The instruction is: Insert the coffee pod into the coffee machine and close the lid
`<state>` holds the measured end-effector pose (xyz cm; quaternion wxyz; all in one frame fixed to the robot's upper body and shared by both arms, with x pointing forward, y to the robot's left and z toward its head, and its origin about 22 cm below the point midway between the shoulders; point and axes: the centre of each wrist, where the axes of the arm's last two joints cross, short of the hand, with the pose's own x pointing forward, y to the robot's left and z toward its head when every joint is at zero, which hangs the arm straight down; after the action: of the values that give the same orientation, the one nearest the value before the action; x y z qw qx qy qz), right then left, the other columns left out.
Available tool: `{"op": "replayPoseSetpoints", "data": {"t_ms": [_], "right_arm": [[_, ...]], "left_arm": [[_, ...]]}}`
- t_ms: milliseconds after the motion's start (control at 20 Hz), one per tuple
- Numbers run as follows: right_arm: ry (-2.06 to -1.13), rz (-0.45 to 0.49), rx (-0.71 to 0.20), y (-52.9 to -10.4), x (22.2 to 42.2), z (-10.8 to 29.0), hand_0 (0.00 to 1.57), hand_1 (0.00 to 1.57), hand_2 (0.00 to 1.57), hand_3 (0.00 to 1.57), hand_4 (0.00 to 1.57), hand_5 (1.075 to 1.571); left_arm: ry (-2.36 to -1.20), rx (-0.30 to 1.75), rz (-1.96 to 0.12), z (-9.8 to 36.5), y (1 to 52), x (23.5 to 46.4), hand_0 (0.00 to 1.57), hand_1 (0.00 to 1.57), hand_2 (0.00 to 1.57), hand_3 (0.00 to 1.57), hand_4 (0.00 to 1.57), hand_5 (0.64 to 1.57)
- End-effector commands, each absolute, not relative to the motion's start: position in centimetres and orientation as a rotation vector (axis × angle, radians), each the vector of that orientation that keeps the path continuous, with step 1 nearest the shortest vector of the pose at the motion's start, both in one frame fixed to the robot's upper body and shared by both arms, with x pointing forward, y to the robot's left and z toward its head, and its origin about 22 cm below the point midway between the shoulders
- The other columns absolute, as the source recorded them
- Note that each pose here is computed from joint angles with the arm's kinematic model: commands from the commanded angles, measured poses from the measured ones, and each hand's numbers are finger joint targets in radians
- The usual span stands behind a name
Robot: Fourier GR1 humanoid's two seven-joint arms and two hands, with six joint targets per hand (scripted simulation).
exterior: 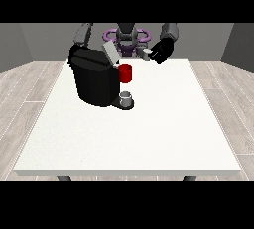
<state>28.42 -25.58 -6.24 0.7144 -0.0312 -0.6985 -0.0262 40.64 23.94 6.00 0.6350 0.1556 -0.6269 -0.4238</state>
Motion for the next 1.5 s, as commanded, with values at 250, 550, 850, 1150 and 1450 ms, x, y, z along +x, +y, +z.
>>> {"op": "replayPoseSetpoints", "data": {"t_ms": [250,550,850,1150,1450], "right_arm": [[-1.565,-0.038,-0.091,-26.3,27.6,-7.1,0.0,0.0,0.0,0.0,0.23,1.571],[-1.645,0.011,0.003,-26.0,29.4,-3.7,0.0,0.0,0.0,0.0,0.19,1.571],[-1.768,0.018,0.027,-25.5,31.2,-1.5,0.0,0.0,0.0,0.0,0.26,1.571],[-1.768,0.1,0.084,-26.0,31.5,-1.1,0.0,0.0,0.0,0.0,0.0,1.571],[-1.776,0.13,0.147,-24.1,31.9,-1.5,0.0,0.0,0.0,0.0,0.18,1.571]], "left_arm": [[-1.48,0.251,-0.903,10.3,20.2,42.2,1.37,1.37,1.41,1.37,0.65,1.571],[-1.528,0.391,-0.815,13.6,23.6,43.6,1.51,1.51,1.47,1.13,0.63,1.571],[-1.596,0.494,-0.721,17.7,24.8,44.8,1.45,1.45,1.47,1.36,0.65,1.571],[-1.65,0.469,-0.649,22.0,26.2,45.4,1.46,1.46,1.46,1.38,0.6,1.571],[-1.642,0.442,-0.613,21.9,25.0,45.8,1.46,1.46,1.48,1.37,0.6,1.571]]}}
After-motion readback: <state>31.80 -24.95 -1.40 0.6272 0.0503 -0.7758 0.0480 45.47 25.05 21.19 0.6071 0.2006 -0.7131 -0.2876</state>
